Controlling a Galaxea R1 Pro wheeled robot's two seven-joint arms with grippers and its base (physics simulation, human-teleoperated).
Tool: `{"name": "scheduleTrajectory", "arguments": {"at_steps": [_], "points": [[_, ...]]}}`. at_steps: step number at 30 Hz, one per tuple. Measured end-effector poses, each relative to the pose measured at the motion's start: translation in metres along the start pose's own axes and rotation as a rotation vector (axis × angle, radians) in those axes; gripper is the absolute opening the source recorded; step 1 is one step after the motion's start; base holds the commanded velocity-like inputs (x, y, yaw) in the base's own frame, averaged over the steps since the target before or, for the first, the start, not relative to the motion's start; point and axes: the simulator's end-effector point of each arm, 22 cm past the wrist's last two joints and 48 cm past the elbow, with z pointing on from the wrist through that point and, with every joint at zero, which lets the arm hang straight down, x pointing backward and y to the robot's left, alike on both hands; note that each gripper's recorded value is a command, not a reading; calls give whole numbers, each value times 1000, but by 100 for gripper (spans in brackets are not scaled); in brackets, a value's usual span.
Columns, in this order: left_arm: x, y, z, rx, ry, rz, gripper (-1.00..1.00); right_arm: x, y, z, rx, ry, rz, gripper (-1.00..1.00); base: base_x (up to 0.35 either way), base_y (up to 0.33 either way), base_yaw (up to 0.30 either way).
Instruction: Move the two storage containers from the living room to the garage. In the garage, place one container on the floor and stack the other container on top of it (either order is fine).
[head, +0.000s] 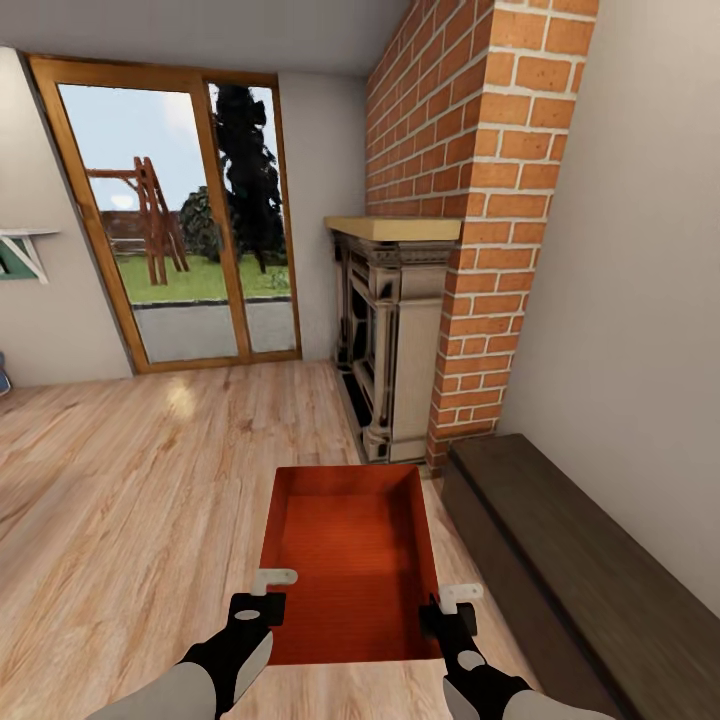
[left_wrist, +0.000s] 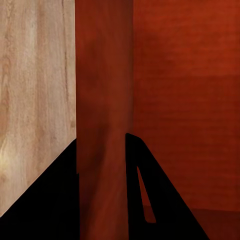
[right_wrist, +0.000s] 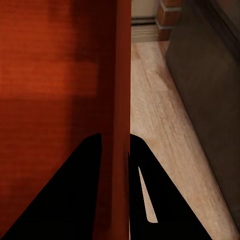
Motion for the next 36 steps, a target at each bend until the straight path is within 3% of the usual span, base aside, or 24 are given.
{"name": "scheduleTrajectory", "arguments": {"at_steps": [9, 36], "points": [[0, 0, 0, 0, 1, 0, -100, 0, 0, 0, 0, 1, -1, -100, 0, 0, 0], [-28, 7, -30, 3, 0, 1, -100, -34, -2, -24, 0, 1, 4, -100, 0, 0, 0]]}}
